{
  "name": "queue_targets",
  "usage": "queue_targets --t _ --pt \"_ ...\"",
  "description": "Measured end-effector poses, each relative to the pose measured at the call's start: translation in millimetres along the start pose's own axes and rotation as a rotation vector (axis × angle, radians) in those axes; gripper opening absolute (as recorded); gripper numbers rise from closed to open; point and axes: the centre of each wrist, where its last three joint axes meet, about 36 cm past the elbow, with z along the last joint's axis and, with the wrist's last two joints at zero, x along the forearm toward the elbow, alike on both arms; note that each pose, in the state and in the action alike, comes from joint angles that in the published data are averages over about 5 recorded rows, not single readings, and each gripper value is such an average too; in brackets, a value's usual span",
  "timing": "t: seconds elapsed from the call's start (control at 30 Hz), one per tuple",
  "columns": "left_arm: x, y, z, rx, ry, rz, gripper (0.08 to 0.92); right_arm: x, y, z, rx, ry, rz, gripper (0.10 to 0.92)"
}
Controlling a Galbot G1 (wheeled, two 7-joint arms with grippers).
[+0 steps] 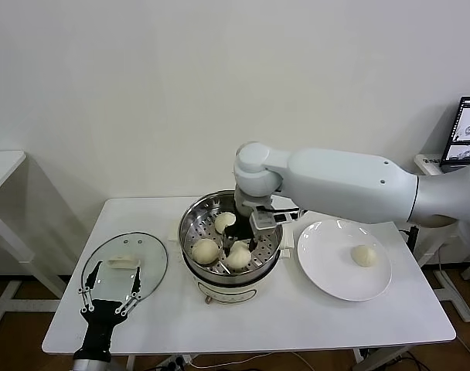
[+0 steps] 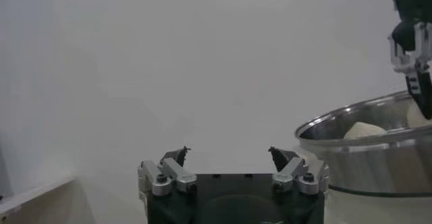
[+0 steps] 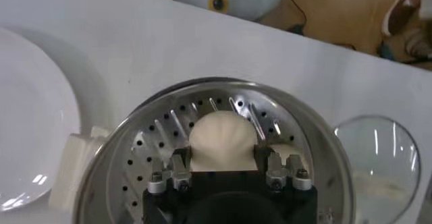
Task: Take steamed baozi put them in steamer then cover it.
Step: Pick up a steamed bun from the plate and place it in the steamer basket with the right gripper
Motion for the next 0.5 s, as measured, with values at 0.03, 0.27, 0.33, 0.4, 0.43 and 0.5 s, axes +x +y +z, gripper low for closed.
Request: queue_targets --t 0.03,0.27,0.33,0.4,0.43,0.5 --pt "0.1 0.2 0.0 0.0 0.0 -0.001 0.823 -2.0 -0.9 -0.5 0.005 -0.002 -0.002 0.646" --pt "-0.1 1.5 0.0 0.001 -0.001 -0.005 0.823 -9.9 -5.2 -3.0 0.035 -0.005 -0.011 0.69" --pt "-0.4 1.7 0.1 0.001 -0.002 -0.006 0.823 -10.4 -5.5 -3.6 0.04 -0.002 -0.012 0.734" --pt "-0.7 1.9 0.2 0.001 -0.003 -0.007 0.823 -10.0 -5.3 -3.8 0.044 0.002 -0.013 0.777" --pt "-0.8 1.9 0.3 0.001 -0.003 -0.007 0.823 -9.4 -4.9 -3.7 0.045 0.005 -0.014 0.798" --pt "-0.9 2.0 0.3 0.001 -0.003 -0.008 0.823 -7.6 -3.6 -3.4 0.045 0.013 -0.014 0.814"
